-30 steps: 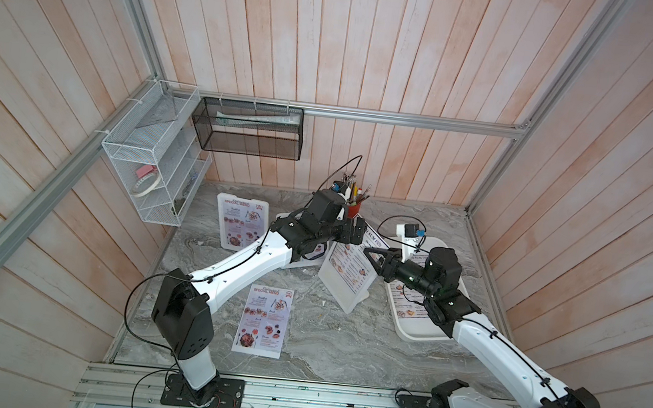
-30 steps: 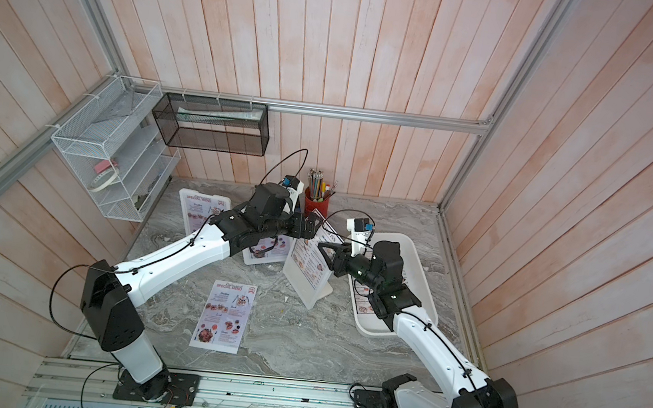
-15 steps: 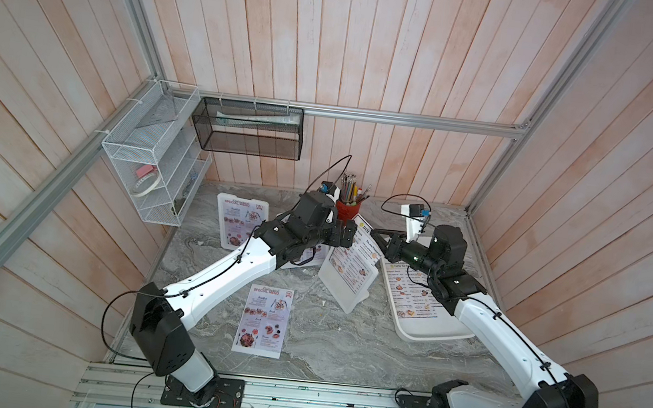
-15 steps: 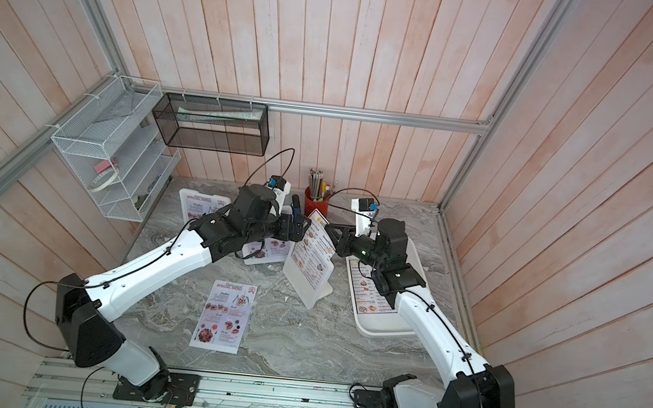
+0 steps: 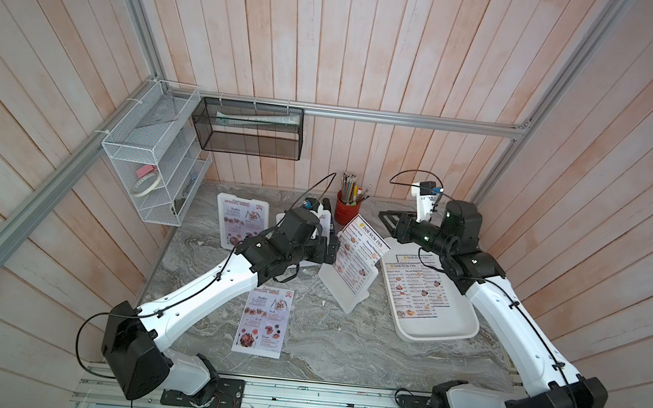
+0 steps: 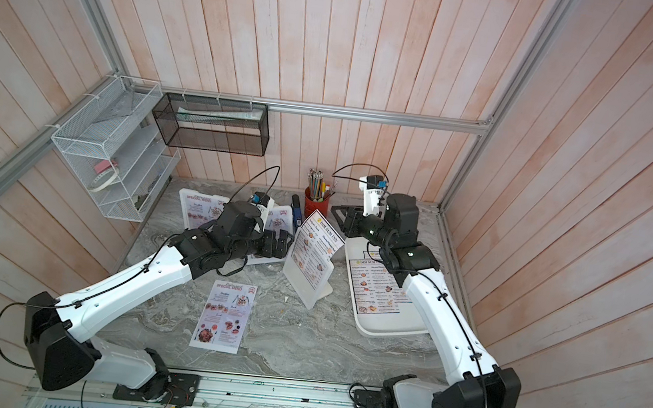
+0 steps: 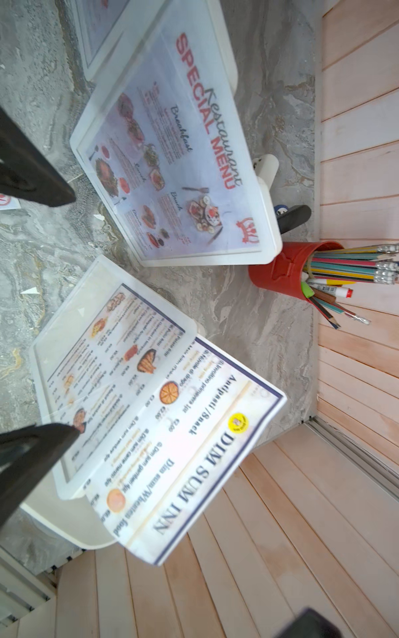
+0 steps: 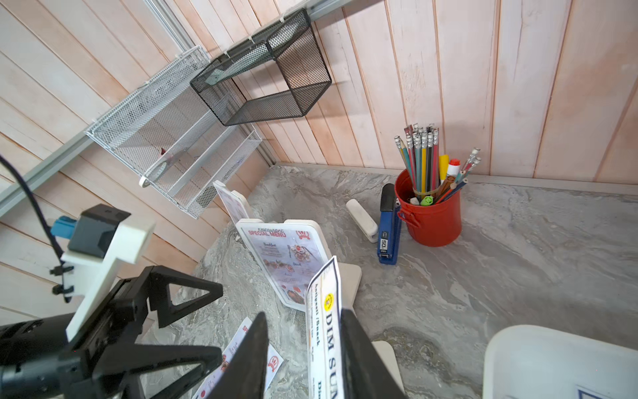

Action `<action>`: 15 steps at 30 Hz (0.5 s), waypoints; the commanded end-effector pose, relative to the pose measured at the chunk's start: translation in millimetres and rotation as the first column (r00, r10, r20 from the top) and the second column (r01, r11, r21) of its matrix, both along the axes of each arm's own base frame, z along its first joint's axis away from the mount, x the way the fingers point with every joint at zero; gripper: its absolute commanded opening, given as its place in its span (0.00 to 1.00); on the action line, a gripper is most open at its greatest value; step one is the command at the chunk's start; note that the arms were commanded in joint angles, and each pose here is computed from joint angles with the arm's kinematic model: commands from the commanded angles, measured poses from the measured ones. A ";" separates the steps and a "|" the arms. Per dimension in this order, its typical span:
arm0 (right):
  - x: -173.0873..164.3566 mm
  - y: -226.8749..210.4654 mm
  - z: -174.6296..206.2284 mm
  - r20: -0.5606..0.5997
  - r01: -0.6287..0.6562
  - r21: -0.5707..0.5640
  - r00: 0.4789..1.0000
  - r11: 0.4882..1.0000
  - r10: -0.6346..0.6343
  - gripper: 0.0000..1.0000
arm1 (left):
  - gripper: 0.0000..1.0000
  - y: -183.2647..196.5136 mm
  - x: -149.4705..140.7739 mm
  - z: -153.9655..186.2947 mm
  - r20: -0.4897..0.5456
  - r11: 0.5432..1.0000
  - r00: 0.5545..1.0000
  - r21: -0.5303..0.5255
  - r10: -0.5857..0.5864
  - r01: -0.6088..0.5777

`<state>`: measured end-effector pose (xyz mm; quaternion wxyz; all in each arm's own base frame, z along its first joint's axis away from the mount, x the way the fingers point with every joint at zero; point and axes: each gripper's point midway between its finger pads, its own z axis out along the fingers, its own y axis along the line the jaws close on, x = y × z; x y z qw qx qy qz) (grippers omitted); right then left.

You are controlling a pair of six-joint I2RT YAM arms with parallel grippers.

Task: Replace the menus in the menu holders
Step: Insert the menu into the menu holder.

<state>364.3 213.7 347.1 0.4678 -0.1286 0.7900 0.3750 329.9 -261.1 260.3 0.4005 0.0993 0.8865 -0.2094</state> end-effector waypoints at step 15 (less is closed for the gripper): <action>-7.7 16.3 -57.6 -0.279 -0.127 -0.035 0.954 0.991 0.113 0.11 | 1.00 28.4 -15.2 11.6 0.031 0.998 0.998 0.001 0.061 -0.061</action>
